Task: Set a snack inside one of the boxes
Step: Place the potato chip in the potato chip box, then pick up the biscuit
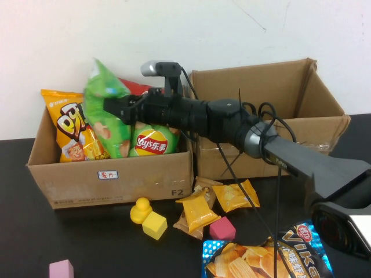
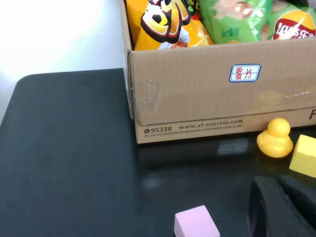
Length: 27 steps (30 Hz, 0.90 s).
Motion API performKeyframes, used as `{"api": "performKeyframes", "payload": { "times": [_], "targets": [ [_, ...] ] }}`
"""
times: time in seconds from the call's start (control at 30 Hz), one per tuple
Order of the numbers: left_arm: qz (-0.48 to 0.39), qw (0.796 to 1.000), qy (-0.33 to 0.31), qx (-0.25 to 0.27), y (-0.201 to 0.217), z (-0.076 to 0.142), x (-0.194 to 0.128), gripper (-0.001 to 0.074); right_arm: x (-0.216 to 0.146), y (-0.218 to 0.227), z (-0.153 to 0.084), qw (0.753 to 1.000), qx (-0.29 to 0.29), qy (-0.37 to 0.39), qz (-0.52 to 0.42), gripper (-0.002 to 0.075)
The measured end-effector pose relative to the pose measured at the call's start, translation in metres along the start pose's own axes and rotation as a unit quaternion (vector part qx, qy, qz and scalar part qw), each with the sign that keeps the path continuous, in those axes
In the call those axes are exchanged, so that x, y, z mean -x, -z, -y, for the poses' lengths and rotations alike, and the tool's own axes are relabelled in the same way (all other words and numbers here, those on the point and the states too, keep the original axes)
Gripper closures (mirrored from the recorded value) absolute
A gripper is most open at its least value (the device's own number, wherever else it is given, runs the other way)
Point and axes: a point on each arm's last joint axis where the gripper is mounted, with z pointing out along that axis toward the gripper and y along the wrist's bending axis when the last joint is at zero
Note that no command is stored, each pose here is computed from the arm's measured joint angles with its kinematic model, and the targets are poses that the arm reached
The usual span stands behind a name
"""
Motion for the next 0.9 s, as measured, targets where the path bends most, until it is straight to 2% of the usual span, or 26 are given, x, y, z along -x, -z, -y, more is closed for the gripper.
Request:
{"api": "performKeyframes", "payload": {
  "times": [0.07, 0.13, 0.27, 0.37, 0.47, 0.67, 0.77, 0.9],
  "targets": [
    [0.000, 1.000, 0.000, 0.000, 0.000, 0.000, 0.000, 0.0738, 0.007, 0.002, -0.006, 1.000, 0.004, 0.015, 0.000, 0.0151],
    [0.000, 1.000, 0.000, 0.000, 0.000, 0.000, 0.000, 0.0738, 0.020, 0.006, -0.015, 0.999, 0.007, 0.044, -0.001, 0.0118],
    [0.000, 1.000, 0.000, 0.000, 0.000, 0.000, 0.000, 0.0738, 0.056, 0.019, -0.039, 0.994, 0.011, 0.111, 0.006, 0.0113],
    [0.000, 1.000, 0.000, 0.000, 0.000, 0.000, 0.000, 0.0738, 0.089, 0.035, -0.063, 0.988, 0.015, 0.155, 0.014, 0.0142],
    [0.000, 1.000, 0.000, 0.000, 0.000, 0.000, 0.000, 0.0738, 0.120, 0.055, -0.091, 0.980, 0.018, 0.195, 0.015, 0.0235],
    [0.000, 1.000, 0.001, 0.000, 0.000, 0.000, 0.000, 0.0738, 0.164, 0.107, -0.146, 0.961, 0.015, 0.275, -0.033, 0.0617],
    [0.000, 1.000, 0.001, 0.000, 0.000, 0.000, 0.000, 0.0738, 0.170, 0.136, -0.162, 0.943, -0.014, 0.317, -0.100, 0.0692],
    [0.000, 1.000, 0.001, 0.000, 0.000, 0.000, 0.000, 0.0738, 0.164, 0.171, -0.169, 0.909, -0.057, 0.357, -0.210, 0.0718]
  ]
}}
